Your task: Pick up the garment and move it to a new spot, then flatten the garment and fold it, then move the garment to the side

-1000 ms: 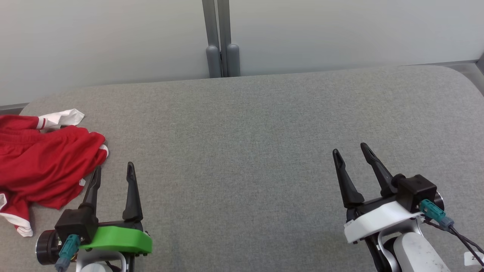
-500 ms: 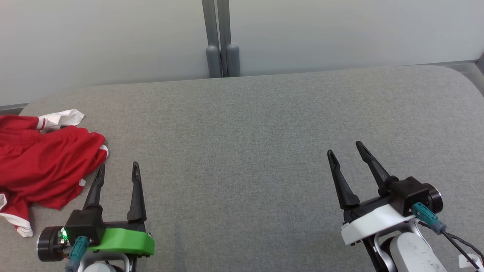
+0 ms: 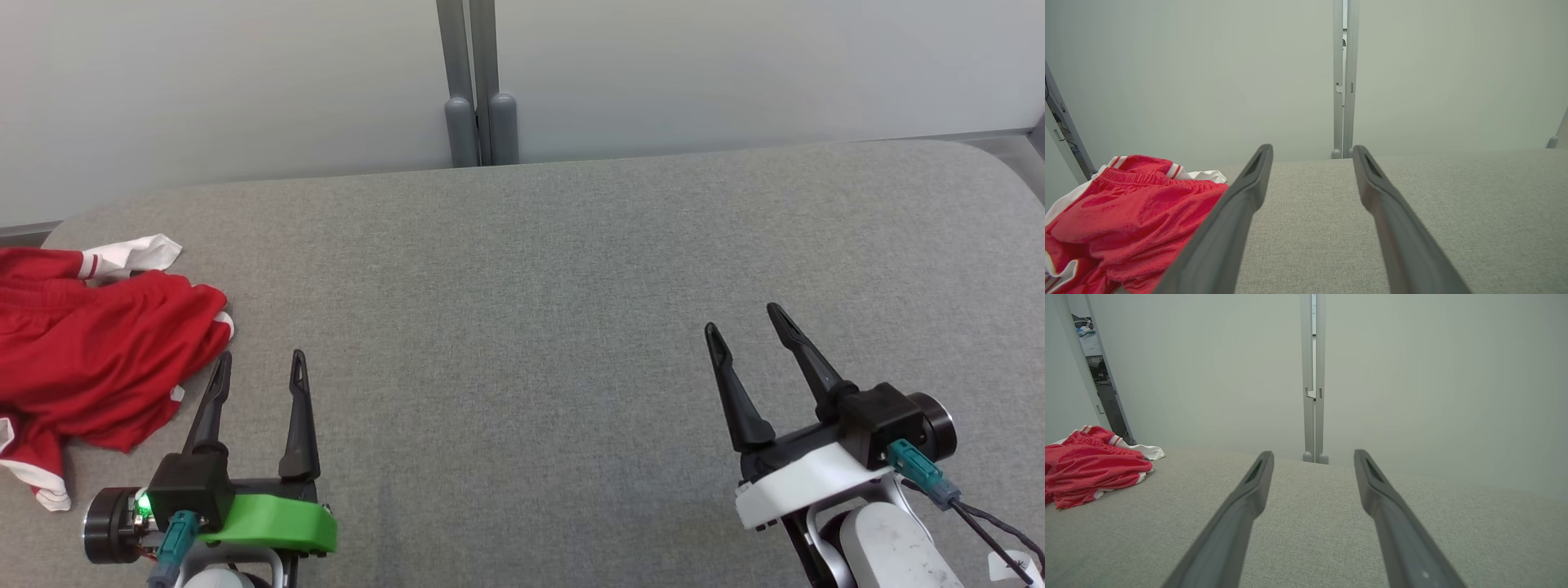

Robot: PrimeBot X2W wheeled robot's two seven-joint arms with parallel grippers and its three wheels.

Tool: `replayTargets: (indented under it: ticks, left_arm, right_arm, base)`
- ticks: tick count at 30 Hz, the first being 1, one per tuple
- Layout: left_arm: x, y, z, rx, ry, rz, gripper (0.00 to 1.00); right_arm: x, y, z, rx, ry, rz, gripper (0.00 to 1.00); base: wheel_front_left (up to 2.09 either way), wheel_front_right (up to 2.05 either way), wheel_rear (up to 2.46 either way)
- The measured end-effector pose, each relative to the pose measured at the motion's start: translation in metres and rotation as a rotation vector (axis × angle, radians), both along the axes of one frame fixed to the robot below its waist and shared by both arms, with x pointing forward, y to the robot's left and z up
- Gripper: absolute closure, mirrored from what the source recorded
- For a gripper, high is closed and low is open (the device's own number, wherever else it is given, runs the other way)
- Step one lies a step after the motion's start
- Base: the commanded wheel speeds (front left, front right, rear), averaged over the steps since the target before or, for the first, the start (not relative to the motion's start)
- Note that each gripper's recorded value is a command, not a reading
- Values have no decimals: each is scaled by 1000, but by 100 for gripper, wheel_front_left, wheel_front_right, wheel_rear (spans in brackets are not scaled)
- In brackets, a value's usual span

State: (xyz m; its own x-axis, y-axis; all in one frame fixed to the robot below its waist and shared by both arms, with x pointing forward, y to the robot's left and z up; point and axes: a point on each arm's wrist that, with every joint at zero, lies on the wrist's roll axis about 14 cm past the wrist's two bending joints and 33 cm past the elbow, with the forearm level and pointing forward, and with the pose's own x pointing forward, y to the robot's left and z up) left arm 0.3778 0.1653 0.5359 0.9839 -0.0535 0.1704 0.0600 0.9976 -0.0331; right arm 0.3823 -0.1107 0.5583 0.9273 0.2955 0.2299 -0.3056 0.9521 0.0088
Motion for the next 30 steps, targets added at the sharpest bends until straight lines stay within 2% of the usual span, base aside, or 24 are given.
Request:
replayTargets:
  ticks: [8,14,24,30]
  left_arm:
    - [0,3,-5,-9,15,9,0]
    - [-2,18,-14,-61,44,56,0]
    - [-17,59,-16,-62,50,182,0]
    - [-39,95,-17,-63,52,302,0]
  right_arm:
    - [2,-1,-1,13,6,-4,0]
    - [6,2,-7,52,32,-4,0]
    - [18,42,-25,76,96,106,0]
    - [22,85,-33,112,140,230,0]
  base:
    - [0,0,0]
    - [0,0,0]
    - [0,0,0]
    - [0,0,0]
